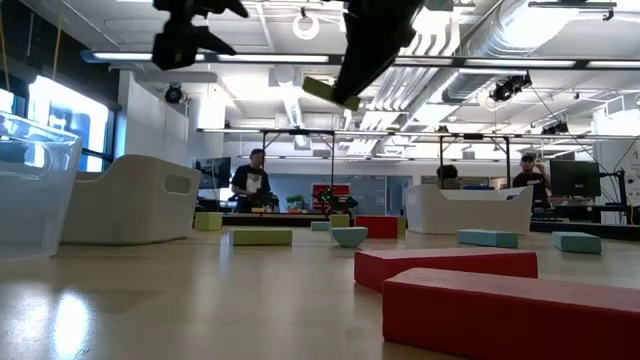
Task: Sort & place blocks by color
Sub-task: Put the green block into the transparent bin
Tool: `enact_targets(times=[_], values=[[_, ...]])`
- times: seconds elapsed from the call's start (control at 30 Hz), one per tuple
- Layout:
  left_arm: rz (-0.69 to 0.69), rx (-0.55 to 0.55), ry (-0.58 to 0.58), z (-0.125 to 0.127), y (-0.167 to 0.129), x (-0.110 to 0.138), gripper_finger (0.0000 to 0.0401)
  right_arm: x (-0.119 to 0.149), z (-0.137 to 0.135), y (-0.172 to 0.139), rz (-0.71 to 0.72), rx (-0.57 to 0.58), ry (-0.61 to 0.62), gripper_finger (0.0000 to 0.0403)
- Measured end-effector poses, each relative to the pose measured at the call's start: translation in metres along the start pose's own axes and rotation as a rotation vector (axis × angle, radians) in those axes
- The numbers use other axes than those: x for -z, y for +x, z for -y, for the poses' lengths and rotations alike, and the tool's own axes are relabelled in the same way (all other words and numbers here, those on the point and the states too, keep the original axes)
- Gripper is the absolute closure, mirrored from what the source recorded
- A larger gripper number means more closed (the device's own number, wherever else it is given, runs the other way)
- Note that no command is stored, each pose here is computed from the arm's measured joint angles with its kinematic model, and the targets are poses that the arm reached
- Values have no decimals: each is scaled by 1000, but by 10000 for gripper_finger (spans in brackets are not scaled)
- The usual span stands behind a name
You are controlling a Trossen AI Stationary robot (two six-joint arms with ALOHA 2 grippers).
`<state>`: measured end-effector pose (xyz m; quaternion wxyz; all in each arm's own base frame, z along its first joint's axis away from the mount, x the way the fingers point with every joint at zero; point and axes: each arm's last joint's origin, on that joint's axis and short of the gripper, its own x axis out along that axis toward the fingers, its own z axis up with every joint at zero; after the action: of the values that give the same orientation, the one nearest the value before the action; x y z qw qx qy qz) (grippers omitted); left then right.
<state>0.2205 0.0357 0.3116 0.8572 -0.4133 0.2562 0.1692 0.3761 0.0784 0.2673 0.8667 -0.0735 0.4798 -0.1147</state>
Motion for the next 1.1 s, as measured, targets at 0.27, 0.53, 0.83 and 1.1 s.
enact_targets(times=[0.27,0.53,0.83,1.1], values=[[119,-31,-2,-16,1,-25,186,-16,30,0,116,86,22,301],[150,-80,-1,-29,16,-39,186,-34,55,5,256,137,34,301],[126,-83,37,-34,39,-43,186,-35,83,13,247,186,97,301],[132,-75,39,-36,55,-46,186,-35,92,15,238,202,98,301]])
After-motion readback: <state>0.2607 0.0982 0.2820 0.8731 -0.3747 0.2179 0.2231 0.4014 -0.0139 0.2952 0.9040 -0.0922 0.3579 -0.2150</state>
